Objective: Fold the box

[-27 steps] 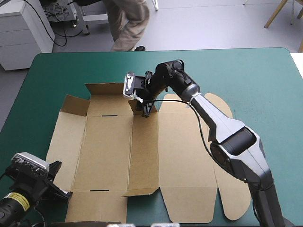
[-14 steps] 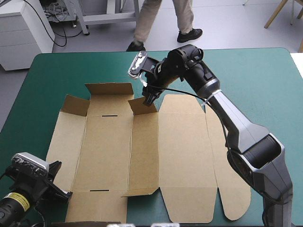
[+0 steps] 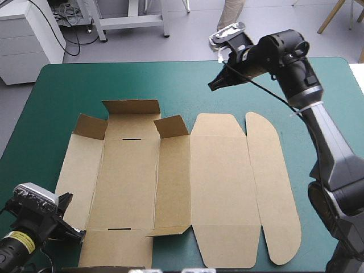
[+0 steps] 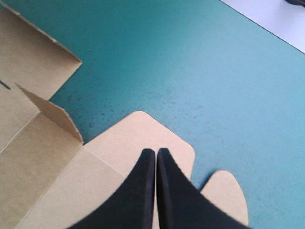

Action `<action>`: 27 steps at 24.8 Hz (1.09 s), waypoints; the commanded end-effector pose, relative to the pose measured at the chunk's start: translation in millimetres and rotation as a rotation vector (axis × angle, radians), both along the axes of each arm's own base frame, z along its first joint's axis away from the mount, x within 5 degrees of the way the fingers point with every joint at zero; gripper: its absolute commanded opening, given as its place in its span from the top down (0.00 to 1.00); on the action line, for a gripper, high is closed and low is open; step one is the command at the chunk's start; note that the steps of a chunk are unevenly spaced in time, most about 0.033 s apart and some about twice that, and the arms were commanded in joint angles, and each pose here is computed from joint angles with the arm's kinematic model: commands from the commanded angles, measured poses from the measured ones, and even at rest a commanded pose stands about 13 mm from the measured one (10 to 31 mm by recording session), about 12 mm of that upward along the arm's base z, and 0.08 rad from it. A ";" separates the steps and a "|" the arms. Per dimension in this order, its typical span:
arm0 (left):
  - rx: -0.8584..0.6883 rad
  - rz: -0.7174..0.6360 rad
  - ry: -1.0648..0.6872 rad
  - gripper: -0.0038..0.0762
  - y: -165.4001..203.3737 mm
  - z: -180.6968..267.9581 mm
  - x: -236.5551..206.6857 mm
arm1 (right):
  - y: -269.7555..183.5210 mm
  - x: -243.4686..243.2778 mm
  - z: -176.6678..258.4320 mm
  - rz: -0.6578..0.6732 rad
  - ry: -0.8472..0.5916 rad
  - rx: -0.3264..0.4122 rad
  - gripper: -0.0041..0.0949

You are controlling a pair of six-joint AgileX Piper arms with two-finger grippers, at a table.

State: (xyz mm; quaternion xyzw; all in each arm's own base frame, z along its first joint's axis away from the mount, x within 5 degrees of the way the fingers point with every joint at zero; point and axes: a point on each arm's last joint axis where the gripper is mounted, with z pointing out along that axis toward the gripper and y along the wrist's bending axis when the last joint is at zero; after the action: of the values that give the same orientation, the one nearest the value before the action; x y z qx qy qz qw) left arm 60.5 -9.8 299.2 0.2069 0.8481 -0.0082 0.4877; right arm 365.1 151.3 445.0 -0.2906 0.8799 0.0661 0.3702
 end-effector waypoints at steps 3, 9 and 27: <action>0.000 -0.009 -0.084 0.96 -0.6 15.3 3.7 | -51.6 -18.4 22.1 -0.140 -0.050 0.041 0.98; 0.001 0.025 -0.039 0.96 -2.9 24.2 9.6 | -84.3 -32.8 -1.4 -0.191 0.037 -0.021 0.98; 0.212 0.135 0.025 0.93 -57.3 123.5 120.6 | -118.2 -151.3 -45.6 -0.217 0.059 -0.009 0.98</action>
State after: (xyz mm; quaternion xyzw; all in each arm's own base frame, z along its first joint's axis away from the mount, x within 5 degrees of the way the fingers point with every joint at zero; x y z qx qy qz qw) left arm 167.4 -64.4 409.0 0.2031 0.8755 0.0985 0.4272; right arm 231.3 35.1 385.7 -0.2036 0.9344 0.0245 0.2913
